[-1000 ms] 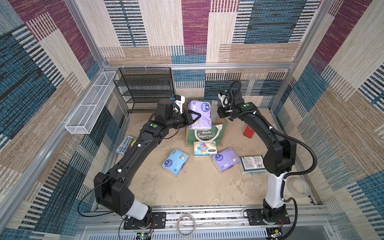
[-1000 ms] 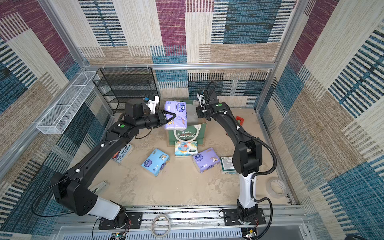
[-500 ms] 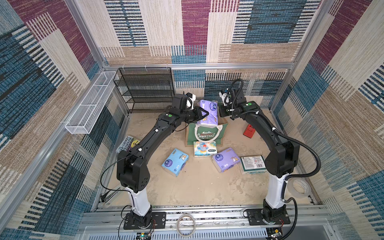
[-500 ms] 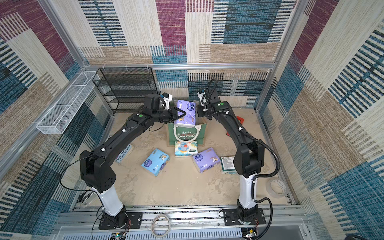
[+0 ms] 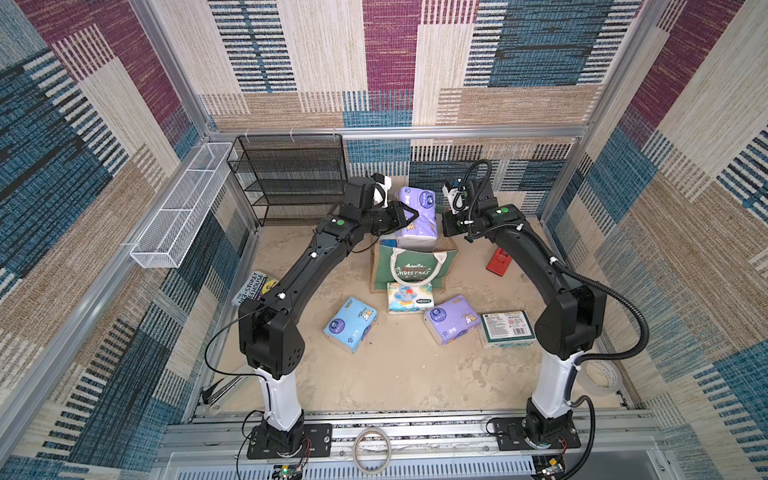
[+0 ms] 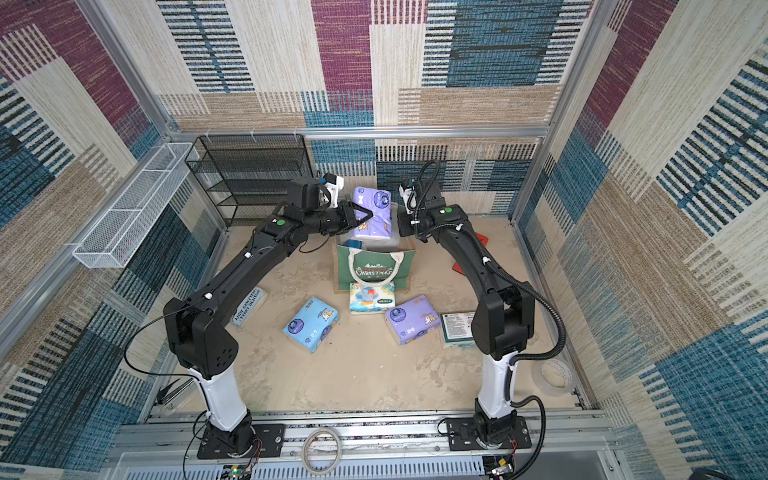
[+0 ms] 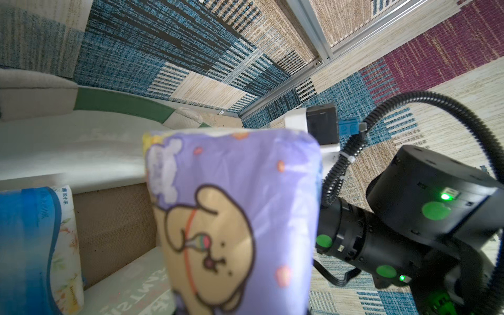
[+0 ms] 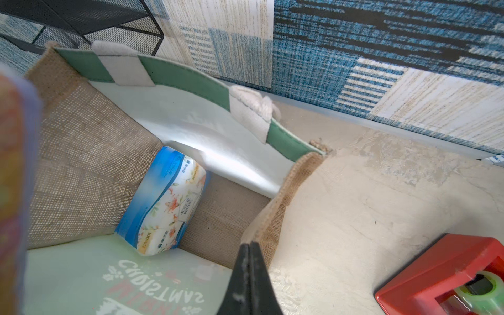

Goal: Put tissues into the canvas bag
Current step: Place the pack of facial tissues in the canvas bag.

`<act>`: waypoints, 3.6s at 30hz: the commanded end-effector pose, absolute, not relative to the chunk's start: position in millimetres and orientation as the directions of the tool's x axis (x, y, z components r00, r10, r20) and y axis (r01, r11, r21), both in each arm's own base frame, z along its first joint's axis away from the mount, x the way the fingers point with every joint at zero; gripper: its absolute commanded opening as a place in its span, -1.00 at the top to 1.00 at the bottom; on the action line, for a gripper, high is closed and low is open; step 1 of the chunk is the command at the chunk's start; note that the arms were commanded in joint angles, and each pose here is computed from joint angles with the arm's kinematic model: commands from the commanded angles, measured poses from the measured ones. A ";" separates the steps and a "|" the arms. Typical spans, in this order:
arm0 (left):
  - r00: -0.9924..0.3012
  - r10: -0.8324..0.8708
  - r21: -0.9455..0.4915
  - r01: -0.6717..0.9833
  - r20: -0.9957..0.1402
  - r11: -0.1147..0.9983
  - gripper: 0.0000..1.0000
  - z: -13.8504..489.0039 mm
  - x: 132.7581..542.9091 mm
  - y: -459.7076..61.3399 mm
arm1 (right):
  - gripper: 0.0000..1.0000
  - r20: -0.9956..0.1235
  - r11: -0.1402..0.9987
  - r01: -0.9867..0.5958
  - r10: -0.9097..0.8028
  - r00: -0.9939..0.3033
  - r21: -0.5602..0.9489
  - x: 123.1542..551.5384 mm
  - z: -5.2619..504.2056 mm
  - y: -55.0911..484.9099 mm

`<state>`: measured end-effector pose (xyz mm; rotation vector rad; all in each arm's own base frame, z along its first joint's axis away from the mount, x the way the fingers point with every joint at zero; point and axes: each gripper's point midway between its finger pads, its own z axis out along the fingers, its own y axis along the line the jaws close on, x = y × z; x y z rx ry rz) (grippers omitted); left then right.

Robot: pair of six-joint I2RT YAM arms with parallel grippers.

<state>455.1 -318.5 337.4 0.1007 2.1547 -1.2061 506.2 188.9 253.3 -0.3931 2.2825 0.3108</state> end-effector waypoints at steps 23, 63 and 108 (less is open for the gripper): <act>-0.897 -0.133 -0.731 0.248 -0.421 0.636 0.62 228.1 477.8 -355.8 | 1.00 -0.796 0.869 -0.435 -0.086 -0.599 0.234 499.0 293.4 208.6; -0.976 0.091 -0.589 0.193 -0.198 0.785 0.20 88.5 467.1 -360.1 | 1.00 -0.787 0.810 -0.471 -0.020 -0.617 0.349 482.3 291.6 222.6; -0.863 -0.004 -0.514 0.298 -0.506 0.804 -0.98 262.4 473.4 -307.1 | -0.46 -0.841 0.860 -0.439 -0.021 -0.540 0.260 467.2 305.4 188.0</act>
